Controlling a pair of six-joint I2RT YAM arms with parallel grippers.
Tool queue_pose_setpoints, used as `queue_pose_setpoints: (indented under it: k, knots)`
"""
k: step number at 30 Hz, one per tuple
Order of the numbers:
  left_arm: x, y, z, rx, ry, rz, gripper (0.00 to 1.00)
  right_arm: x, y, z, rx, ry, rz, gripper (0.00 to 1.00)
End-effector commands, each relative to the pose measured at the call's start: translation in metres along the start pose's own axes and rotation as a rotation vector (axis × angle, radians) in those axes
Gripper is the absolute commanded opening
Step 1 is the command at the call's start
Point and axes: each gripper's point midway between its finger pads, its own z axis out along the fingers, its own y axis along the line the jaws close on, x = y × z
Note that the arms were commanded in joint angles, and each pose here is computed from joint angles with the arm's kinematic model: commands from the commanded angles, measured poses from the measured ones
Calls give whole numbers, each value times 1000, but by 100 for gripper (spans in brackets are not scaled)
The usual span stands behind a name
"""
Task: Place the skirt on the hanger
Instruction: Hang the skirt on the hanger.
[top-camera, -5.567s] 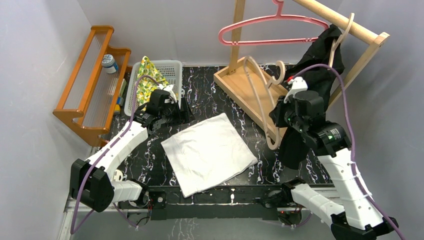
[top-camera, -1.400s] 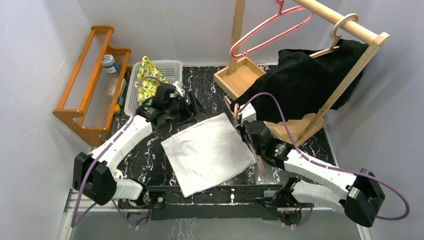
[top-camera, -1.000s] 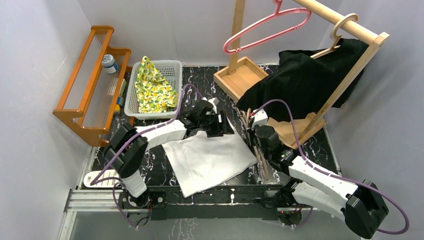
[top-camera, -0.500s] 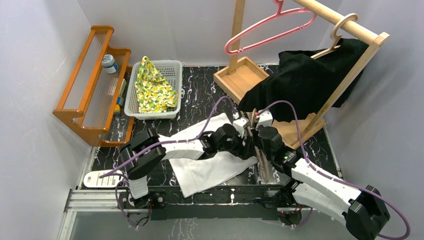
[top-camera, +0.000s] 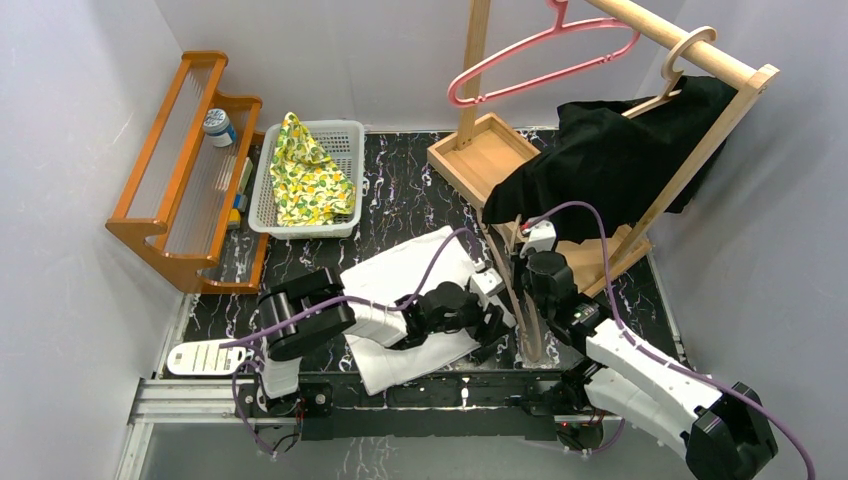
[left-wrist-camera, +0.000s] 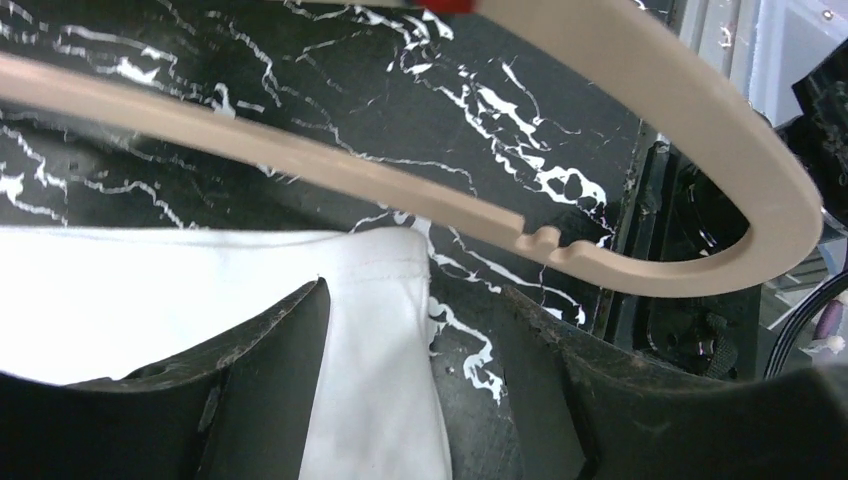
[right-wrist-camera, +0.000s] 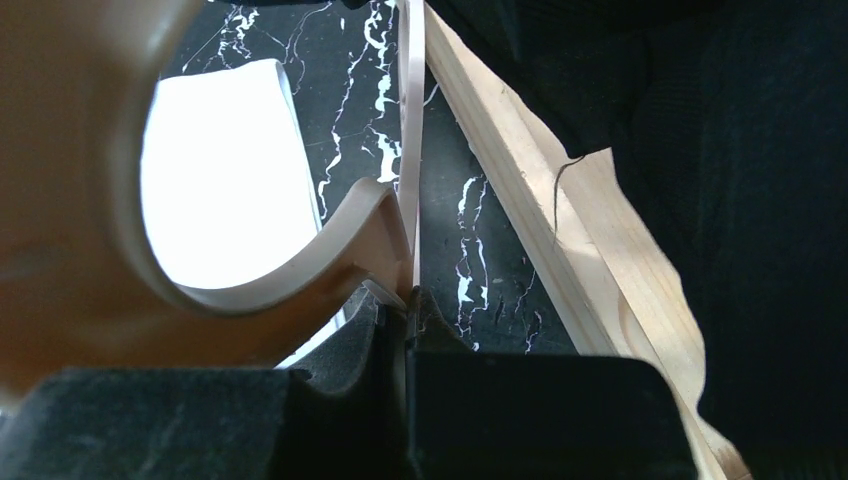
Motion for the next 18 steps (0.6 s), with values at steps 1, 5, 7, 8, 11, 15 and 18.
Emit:
queue_pose_setpoints:
  k: [1, 5, 7, 8, 11, 15, 18]
  knots:
    - [-20, -12, 4, 13, -119, 125, 60, -21, -10, 0, 25, -57, 34, 0]
    - [-9, 1, 2, -83, -110, 211, 58, -24, -14, 1, 31, -58, 34, 0]
    - [-6, 6, 2, -112, -104, 246, 58, -24, -15, 1, 32, -55, 37, 0]
    - [-3, 10, 2, -135, -102, 257, 58, -24, -15, 1, 27, -54, 39, 0]
    - [3, 17, 2, -178, -94, 295, 57, -25, -14, 0, 13, -57, 49, 0]
    - [13, 17, 7, -195, -72, 357, 48, -25, -15, 0, 12, -56, 55, 0]
    - [18, 16, 8, -196, -59, 389, 21, -25, -15, 0, 15, -55, 56, 0]
